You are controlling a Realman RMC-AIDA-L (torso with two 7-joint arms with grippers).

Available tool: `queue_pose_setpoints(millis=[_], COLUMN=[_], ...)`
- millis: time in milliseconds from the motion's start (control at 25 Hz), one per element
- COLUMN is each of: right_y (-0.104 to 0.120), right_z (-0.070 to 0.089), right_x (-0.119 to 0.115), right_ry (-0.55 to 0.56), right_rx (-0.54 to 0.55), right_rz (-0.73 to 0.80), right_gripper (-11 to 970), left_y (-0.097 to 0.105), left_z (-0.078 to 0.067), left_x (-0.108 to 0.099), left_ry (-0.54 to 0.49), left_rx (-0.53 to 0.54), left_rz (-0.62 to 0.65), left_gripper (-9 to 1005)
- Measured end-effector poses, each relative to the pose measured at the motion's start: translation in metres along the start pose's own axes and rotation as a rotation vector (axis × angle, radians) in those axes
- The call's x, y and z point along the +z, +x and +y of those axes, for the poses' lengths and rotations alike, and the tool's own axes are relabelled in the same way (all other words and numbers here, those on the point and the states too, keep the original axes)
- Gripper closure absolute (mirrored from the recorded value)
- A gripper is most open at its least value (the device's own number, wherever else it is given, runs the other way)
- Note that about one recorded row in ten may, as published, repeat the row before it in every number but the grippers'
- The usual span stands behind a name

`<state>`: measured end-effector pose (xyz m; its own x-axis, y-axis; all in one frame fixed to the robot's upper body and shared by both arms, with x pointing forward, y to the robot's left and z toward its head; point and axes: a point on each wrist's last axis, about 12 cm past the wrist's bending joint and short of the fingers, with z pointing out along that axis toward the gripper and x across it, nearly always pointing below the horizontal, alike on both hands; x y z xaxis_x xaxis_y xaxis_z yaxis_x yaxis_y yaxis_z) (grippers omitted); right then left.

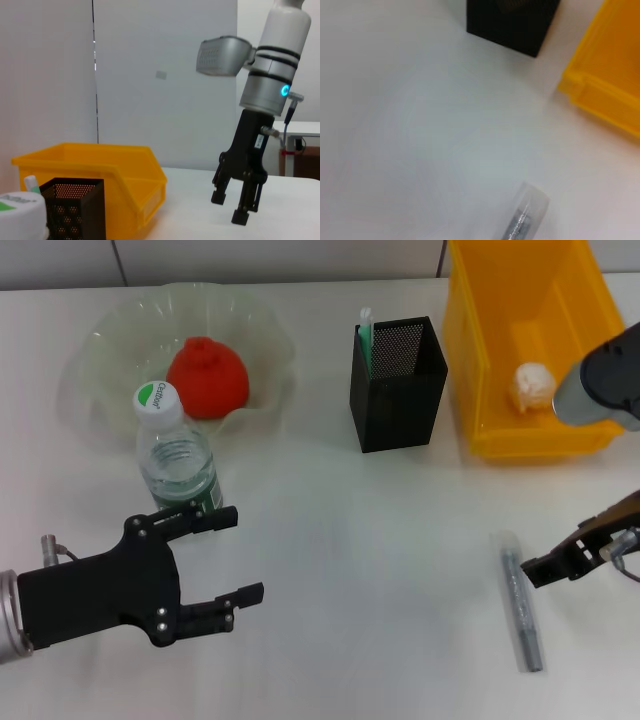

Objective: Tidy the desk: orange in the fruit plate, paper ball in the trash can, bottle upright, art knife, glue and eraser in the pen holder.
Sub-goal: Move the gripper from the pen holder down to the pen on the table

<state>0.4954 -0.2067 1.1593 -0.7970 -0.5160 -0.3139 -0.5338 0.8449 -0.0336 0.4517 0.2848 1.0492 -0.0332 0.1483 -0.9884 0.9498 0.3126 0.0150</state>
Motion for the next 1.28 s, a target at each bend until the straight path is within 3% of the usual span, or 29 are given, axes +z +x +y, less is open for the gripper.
queue_pose_setpoints(millis=[600,920,1160,1240,1280], right_y=[-0.004,-0.009,-0.012,-0.012,-0.013], right_z=[-0.004,-0.003,-0.005,-0.005,-0.003], right_x=[0.042,0.051,0.057,0.056,0.055], right_ry=[-0.071,-0.120,-0.119,-0.121,-0.128], right_rx=[0.050,0.035,0.012,0.007,0.007], right_rz=[0.035,0.050,0.065,0.061,0.055], right_gripper=[236,264,365,530,543], left_y=[0.000,0.000,0.000,0.000,0.000], left_z=[-0.001,-0.001,-0.001,-0.001,-0.001], left_x=[0.000,0.000,0.000,0.000,0.000], left_ry=[0.005,0.008,0.007,0.006,0.006], left_rx=[0.000,0.002,0.001,0.001,0.001], left_rz=[-0.001,-0.002,-0.002,-0.001,-0.001], left_gripper=[196,196,196,196,196])
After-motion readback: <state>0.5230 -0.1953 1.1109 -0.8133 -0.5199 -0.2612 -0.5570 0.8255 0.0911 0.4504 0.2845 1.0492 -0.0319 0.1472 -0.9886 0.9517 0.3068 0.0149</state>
